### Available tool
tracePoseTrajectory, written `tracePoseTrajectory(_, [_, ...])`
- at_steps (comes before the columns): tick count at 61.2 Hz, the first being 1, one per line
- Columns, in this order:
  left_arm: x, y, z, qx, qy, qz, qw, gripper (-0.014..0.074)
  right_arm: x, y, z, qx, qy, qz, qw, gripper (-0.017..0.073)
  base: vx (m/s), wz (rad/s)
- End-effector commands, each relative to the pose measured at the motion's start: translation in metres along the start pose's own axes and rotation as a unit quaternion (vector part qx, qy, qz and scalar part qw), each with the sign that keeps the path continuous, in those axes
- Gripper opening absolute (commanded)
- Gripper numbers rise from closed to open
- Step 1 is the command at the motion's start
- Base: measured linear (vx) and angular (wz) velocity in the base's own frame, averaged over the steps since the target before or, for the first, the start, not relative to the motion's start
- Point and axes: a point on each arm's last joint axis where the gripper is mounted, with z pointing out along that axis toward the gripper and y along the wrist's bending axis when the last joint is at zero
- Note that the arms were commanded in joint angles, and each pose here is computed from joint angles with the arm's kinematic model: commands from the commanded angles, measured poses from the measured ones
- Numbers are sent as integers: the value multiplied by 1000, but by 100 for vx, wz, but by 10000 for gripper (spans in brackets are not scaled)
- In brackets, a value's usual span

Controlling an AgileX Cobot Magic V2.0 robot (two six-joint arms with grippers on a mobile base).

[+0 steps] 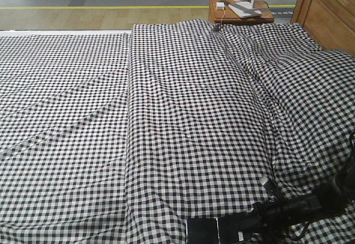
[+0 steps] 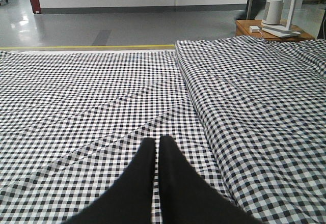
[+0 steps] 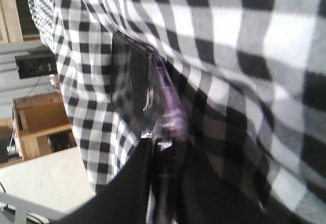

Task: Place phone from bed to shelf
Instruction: 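Close the right gripper on the black phone's edge, then lift the phone with the right gripper and raise it above the bed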

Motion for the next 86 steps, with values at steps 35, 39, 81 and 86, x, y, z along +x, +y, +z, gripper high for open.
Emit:
tracePoseTrajectory(35, [-5,0,0,-1,-33,-6,999,1,-20,33,-22,-79,6,-67,995,-6,0,0])
tracePoseTrajectory(39, [-5,0,0,-1,-33,-6,999,1,-20,32,-27,-87,-4,-62,994,-6,0,0])
tracePoseTrajectory(81, [-5,0,0,-1,-33,-6,999,1,-50,98,-136,-19,-92,-113,989,-4,0,0])
tracePoseTrajectory(86, [-5,0,0,-1,-33,-6,999,1,-54,117,-147,-9,-102,-125,987,-4,0,0])
